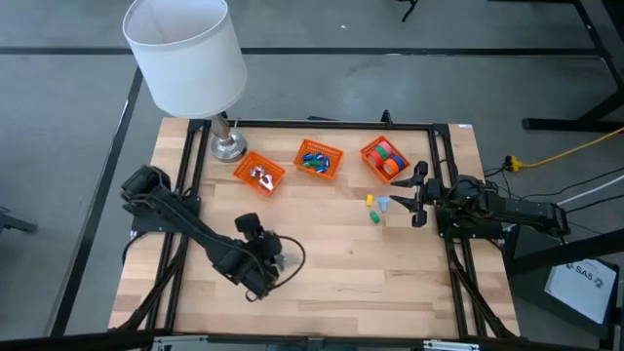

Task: Pick and place Stapler, Stapler remover, tape
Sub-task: Put the gray staple remover into the left orange bin

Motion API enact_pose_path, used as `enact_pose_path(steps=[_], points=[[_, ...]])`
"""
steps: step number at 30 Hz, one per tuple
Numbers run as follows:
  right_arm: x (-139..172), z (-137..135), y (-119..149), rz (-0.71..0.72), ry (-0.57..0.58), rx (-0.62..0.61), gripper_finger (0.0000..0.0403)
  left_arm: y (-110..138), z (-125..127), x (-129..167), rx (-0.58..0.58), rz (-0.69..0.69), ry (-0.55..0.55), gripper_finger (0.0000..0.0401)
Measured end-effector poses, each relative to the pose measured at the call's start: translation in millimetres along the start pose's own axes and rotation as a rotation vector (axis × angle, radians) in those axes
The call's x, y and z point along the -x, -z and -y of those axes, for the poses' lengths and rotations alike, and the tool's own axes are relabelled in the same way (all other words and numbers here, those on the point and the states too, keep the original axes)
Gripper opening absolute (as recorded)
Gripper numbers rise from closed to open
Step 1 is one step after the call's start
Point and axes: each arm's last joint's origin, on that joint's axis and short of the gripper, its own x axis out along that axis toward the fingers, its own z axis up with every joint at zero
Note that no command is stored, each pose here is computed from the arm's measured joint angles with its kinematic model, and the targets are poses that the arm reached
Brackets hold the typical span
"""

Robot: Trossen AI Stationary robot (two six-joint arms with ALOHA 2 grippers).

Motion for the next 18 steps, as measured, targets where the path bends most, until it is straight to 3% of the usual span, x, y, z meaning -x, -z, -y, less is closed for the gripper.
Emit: enact_pose_path(steps=[11, 18], points=[[0.0, 0.0, 0.1, 0.000, 0.000, 0.000, 0.0188, 54.2, 2.6, -25.4, 0.288, -0.066, 0.016, 0.0202], [0.0, 0.0, 0.1, 0.000, 0.000, 0.000, 0.0188, 78.3, -1.9, -47.1, 0.355, -0.062, 0.001, 0.0214]])
